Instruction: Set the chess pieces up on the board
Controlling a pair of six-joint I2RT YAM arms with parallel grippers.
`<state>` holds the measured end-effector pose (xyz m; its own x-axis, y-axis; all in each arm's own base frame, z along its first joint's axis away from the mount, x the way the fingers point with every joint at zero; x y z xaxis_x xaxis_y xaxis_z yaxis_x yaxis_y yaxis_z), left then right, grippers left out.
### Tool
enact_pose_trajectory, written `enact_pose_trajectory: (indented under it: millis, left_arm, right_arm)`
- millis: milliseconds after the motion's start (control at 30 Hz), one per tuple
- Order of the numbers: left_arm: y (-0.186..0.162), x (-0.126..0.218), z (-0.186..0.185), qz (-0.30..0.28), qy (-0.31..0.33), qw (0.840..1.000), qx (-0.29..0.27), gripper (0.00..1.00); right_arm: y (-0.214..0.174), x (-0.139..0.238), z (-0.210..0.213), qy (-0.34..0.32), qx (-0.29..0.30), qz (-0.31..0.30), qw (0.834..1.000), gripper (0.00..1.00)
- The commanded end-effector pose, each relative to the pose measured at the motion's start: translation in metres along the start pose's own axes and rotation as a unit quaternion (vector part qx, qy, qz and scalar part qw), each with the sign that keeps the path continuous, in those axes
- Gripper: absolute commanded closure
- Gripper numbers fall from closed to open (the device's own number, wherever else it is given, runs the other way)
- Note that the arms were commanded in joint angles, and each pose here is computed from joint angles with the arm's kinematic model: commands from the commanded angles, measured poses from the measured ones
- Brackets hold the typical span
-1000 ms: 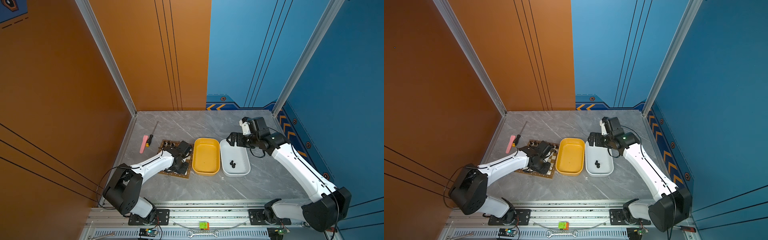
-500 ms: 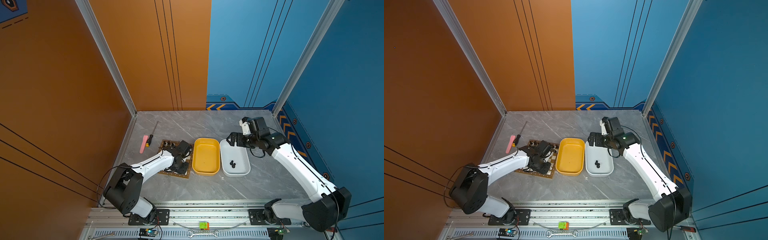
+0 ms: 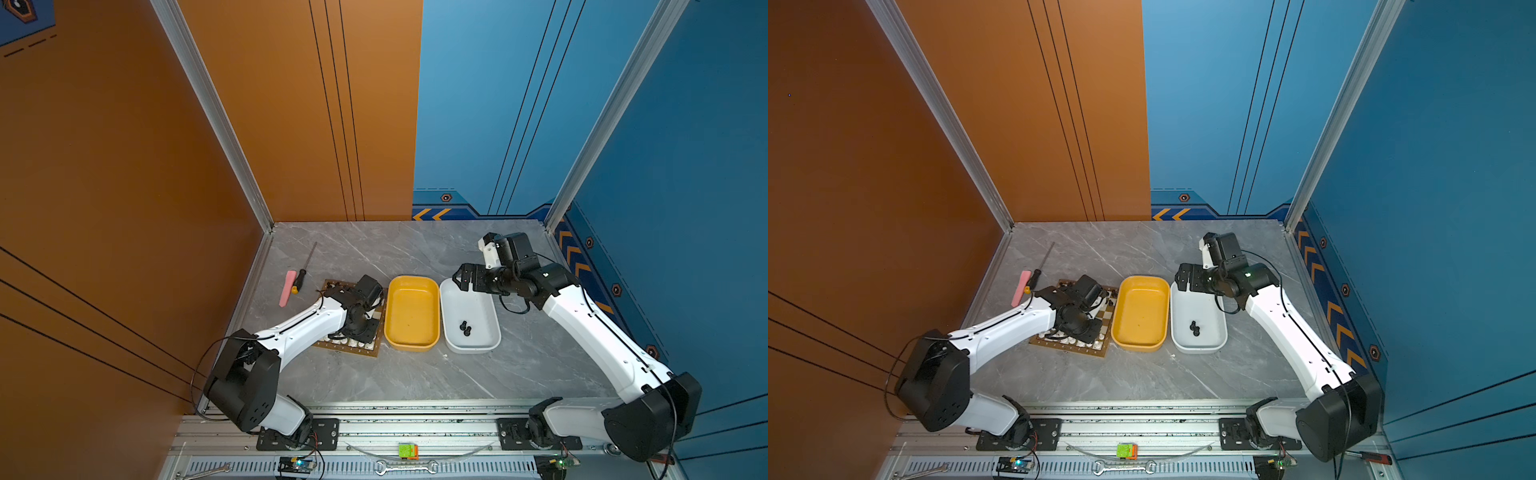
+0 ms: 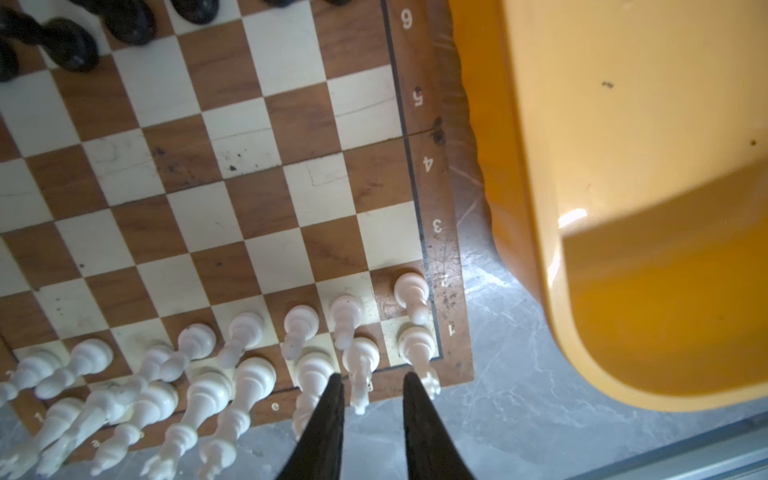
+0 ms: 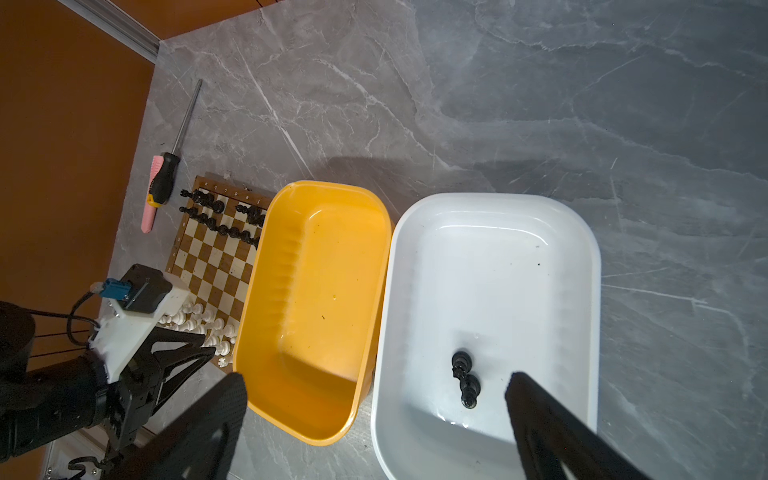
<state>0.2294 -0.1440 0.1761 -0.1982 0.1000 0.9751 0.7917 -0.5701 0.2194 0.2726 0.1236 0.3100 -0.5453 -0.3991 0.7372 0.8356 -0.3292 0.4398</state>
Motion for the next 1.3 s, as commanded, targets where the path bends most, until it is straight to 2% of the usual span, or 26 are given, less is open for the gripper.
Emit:
enact_pose_trajectory:
  millis: [0, 167, 267, 400, 567, 633, 700, 767, 833, 1100, 1267]
  left_arm:
    - [0.009, 0.032, 0.008, -0.036, 0.011, 0.999, 0.009, 0.70]
    - [0.032, 0.060, 0.022, -0.088, 0.030, 0.995, 0.036, 0.67]
    - [0.054, 0.070, 0.031, -0.107, 0.045, 0.991, 0.060, 0.66]
    - [0.087, 0.071, 0.034, -0.128, 0.047, 0.987, 0.086, 0.65]
    - [0.117, 0.059, 0.028, -0.145, 0.029, 0.985, 0.088, 0.65]
    - [0.125, 0.054, 0.026, -0.142, 0.026, 0.986, 0.086, 0.65]
    - [0.131, 0.050, 0.025, -0.140, 0.021, 0.986, 0.089, 0.65]
    - [0.137, 0.043, 0.025, -0.134, 0.014, 0.987, 0.093, 0.65]
    - [0.142, 0.037, 0.024, -0.129, 0.005, 0.988, 0.091, 0.65]
    - [0.170, 0.009, 0.021, -0.104, -0.026, 0.992, 0.072, 0.65]
    - [0.185, -0.003, 0.007, -0.094, -0.059, 0.993, 0.044, 0.66]
  right_arm:
    - [0.009, 0.003, 0.004, -0.007, 0.006, -0.012, 1.000, 0.00]
    - [0.016, -0.001, 0.009, -0.007, 0.011, -0.012, 1.000, 0.00]
    - [0.018, -0.007, 0.008, -0.031, 0.011, -0.011, 0.999, 0.00]
    - [0.015, -0.014, -0.002, -0.079, 0.005, -0.003, 0.997, 0.00]
    - [0.006, -0.018, -0.022, -0.135, -0.011, 0.009, 0.991, 0.01]
    - [0.002, -0.021, -0.030, -0.150, -0.020, 0.020, 0.988, 0.10]
    - [-0.005, -0.026, -0.037, -0.154, -0.028, 0.036, 0.987, 0.29]
    - [-0.012, -0.031, -0.042, -0.153, -0.036, 0.053, 0.986, 0.39]
    - [-0.017, -0.032, -0.045, -0.155, -0.044, 0.060, 0.985, 0.40]
    - [-0.019, -0.025, -0.046, -0.158, -0.058, 0.047, 0.985, 0.32]
    - [-0.015, -0.018, -0.044, -0.163, -0.059, 0.036, 0.984, 0.30]
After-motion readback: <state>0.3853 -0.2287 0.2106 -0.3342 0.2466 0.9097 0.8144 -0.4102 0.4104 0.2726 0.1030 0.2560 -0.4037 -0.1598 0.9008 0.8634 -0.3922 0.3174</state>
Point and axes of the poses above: each gripper's point midway between its finger pads, its own x axis back along the fingers, its own z axis along the line the jaws close on, y = z × x, the point moved 10 cm from there along x, back along the fingers, and after that the axes turned 15 degrees about -x, right-handed, at the moved point
